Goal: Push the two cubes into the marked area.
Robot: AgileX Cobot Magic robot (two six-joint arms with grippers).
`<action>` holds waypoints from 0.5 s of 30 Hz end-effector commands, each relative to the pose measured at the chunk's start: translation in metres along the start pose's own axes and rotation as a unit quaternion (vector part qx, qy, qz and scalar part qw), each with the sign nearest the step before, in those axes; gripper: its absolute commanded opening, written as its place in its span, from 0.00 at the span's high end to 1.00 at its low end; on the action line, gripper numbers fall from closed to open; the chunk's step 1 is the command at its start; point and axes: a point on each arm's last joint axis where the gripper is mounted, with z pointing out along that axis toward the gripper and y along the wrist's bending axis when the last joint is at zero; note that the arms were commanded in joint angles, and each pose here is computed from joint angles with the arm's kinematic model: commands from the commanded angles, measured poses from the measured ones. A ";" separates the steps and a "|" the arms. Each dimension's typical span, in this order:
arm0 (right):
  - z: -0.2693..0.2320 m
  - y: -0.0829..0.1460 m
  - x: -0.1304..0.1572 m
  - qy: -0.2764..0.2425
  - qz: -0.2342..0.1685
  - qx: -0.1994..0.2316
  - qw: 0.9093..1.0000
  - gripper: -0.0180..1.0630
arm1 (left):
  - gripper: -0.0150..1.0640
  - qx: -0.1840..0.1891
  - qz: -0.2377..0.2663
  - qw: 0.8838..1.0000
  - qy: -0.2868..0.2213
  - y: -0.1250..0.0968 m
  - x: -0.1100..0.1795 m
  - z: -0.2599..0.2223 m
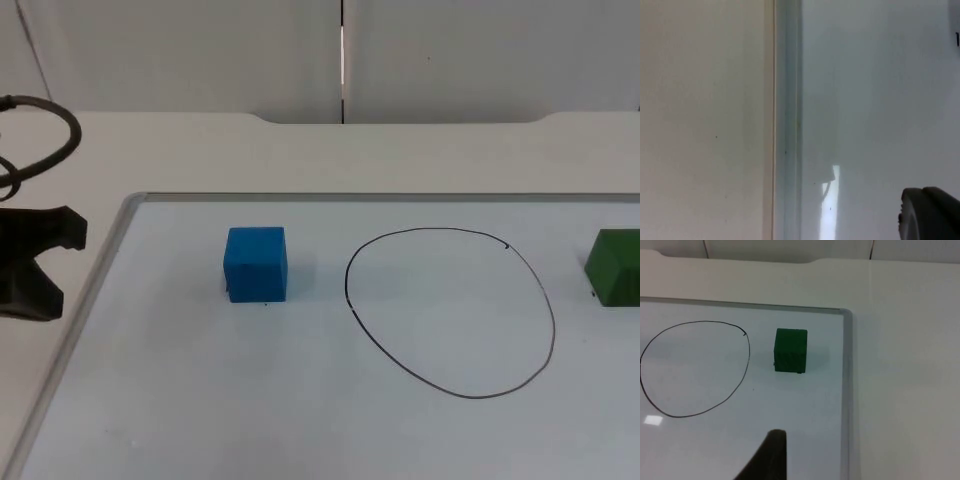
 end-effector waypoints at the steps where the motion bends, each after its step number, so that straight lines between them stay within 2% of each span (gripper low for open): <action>1: 0.002 0.000 0.001 -0.001 -0.002 0.001 1.000 0.01 | 0.99 0.004 -0.010 1.000 -0.010 -0.002 -0.003 0.000; 11: 0.002 0.001 0.001 -0.001 -0.001 -0.001 1.000 0.01 | 0.99 0.009 0.011 1.000 -0.005 -0.017 0.001 0.006; 15: 0.002 0.001 0.001 -0.001 -0.001 -0.001 1.000 0.01 | 0.99 0.003 0.062 0.998 -0.008 -0.039 0.004 0.024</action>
